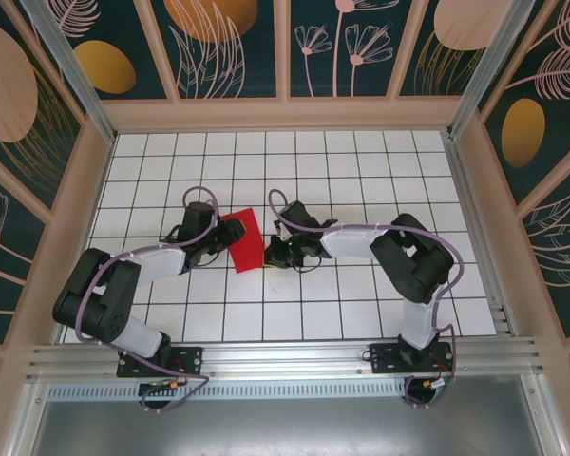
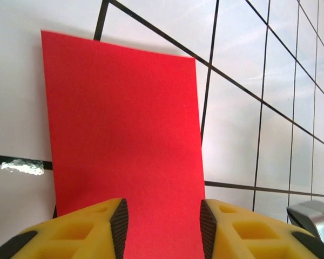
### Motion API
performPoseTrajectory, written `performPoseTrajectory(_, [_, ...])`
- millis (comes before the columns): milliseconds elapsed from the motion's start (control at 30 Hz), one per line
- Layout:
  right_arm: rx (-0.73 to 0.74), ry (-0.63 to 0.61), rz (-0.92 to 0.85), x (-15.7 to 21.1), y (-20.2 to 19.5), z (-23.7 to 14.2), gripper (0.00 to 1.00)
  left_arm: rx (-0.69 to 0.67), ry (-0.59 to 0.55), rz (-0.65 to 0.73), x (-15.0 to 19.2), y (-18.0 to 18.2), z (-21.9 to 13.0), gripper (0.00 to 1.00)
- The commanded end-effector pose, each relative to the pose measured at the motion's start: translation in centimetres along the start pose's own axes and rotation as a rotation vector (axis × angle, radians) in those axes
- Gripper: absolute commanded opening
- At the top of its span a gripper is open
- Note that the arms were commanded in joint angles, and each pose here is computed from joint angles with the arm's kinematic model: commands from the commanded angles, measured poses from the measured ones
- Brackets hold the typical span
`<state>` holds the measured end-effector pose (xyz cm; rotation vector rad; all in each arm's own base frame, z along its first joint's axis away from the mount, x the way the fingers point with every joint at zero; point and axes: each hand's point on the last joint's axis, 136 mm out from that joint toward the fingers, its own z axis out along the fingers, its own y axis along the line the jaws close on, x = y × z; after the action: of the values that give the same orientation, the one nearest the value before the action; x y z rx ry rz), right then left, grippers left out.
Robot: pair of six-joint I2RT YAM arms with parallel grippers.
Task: Fold a paper plane with a square sheet of paper (pick it up from the middle)
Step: Third fold the triangle at the center of the table.
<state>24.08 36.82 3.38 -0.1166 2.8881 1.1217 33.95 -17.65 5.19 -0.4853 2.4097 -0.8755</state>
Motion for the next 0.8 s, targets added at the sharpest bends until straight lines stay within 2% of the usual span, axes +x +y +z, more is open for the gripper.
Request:
performPoseTrajectory(0, [-0.005,0.012,-0.013,0.6,0.1,-1.0,0.0,-0.028,0.012,0.04,0.3,0.6,0.9,0.38])
performPoseTrajectory(133, [-0.014,-0.001,-0.007,0.3,0.1,-1.0,0.01,-0.066,0.029,0.039,0.8,1.8,1.4,0.33])
performPoseTrajectory(300, [-0.061,-0.04,-0.013,-0.4,1.2,-1.5,0.2,-0.096,0.036,0.043,1.1,2.7,1.6,0.3])
performPoseTrajectory(400, [-0.072,-0.059,-0.021,-0.7,1.6,-1.9,0.23,-0.101,0.039,0.044,1.2,2.9,1.6,0.3])
performPoseTrajectory(533, [-0.083,-0.065,-0.021,-0.8,1.9,-2.0,0.21,-0.099,0.044,0.047,1.3,2.9,1.8,0.29])
performPoseTrajectory(767, [-0.114,-0.069,-0.03,-1.2,2.8,-1.8,0.06,-0.097,0.046,0.051,1.4,2.9,1.8,0.29])
